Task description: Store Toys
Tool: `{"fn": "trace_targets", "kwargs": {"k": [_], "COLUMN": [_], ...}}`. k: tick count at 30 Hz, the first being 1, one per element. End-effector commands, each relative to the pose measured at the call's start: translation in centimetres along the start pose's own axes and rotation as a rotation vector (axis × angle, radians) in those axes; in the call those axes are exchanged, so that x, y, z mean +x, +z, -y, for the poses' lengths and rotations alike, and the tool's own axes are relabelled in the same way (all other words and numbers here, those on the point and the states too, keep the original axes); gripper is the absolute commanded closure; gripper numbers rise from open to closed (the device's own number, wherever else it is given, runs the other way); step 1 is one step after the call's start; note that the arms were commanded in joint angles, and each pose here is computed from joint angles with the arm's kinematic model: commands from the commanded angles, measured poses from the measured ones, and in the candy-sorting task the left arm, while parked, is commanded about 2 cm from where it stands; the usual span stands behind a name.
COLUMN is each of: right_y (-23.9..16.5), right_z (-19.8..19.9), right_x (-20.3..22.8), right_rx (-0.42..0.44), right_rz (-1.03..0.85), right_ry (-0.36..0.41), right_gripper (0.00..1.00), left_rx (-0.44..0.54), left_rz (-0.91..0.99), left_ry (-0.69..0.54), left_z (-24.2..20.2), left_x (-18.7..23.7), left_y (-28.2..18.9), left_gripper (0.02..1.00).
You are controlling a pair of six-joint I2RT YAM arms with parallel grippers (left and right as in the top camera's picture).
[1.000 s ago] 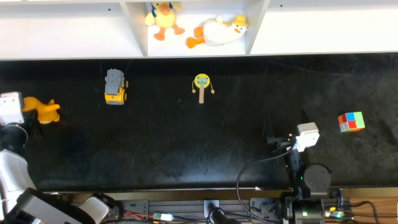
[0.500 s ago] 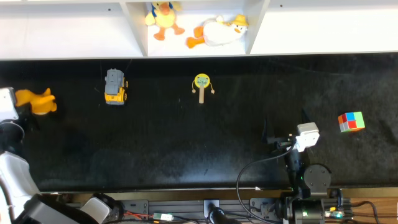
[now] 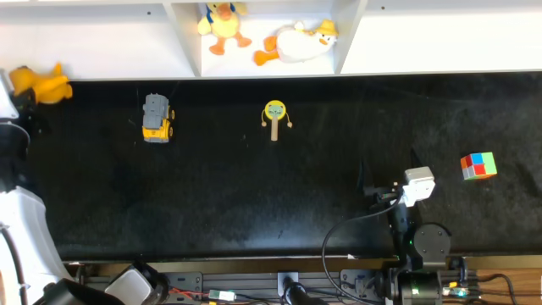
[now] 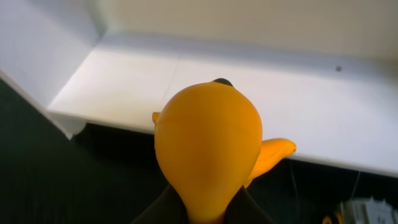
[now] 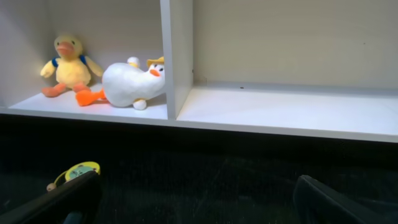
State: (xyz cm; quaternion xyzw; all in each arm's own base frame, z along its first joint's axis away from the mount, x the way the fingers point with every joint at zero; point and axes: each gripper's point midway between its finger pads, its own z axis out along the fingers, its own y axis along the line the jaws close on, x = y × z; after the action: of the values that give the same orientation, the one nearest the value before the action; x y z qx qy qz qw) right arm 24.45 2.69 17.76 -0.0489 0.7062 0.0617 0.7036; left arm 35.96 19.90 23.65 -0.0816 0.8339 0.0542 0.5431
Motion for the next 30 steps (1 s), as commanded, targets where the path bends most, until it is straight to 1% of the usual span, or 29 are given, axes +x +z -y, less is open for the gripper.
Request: {"fn": "trace_targets", "kwargs": {"k": [1,12,22,23,26,27,30], "right_y": [0.0,0.0,0.0,0.0,0.0,0.0,0.0], "right_z": [0.1,0.1,0.1,0.1,0.1,0.1,0.1], "right_x": [0.4,0.4,0.4,0.4,0.4,0.4,0.4], "right_rx": [0.006,0.006,0.006,0.006,0.006,0.006,0.006], "right_rz": [-0.001,-0.001,-0.001,-0.001,-0.001,-0.001,-0.001], "right_ry": [0.008,0.008,0.008,0.008,0.008,0.008,0.008], "right_gripper": [0.005,0.005,0.007,0.005,0.005,0.007,0.005], "left_rx": [-0.068,-0.065,-0.044,-0.059,-0.061,-0.078,-0.079], "left_rz": [0.05,0.044,0.057,0.055,0.059,0.05,0.036], "left_ry": [-0.06,-0.08,-0.063,-0.072,-0.066,-0.068,-0.069], "left_z": [-1.1,-2.1,-0.2,-0.3,-0.2,-0.5,-0.6], "left_x": [-2.1,-2.5,-3.7,-3.7,-3.8,-3.6,-3.1], "left_y": [0.0,2.3,3.5,3.6,3.9,4.2,4.7], "left_gripper": [0.965,0.963,0.947,0.95,0.95,0.952,0.954]}}
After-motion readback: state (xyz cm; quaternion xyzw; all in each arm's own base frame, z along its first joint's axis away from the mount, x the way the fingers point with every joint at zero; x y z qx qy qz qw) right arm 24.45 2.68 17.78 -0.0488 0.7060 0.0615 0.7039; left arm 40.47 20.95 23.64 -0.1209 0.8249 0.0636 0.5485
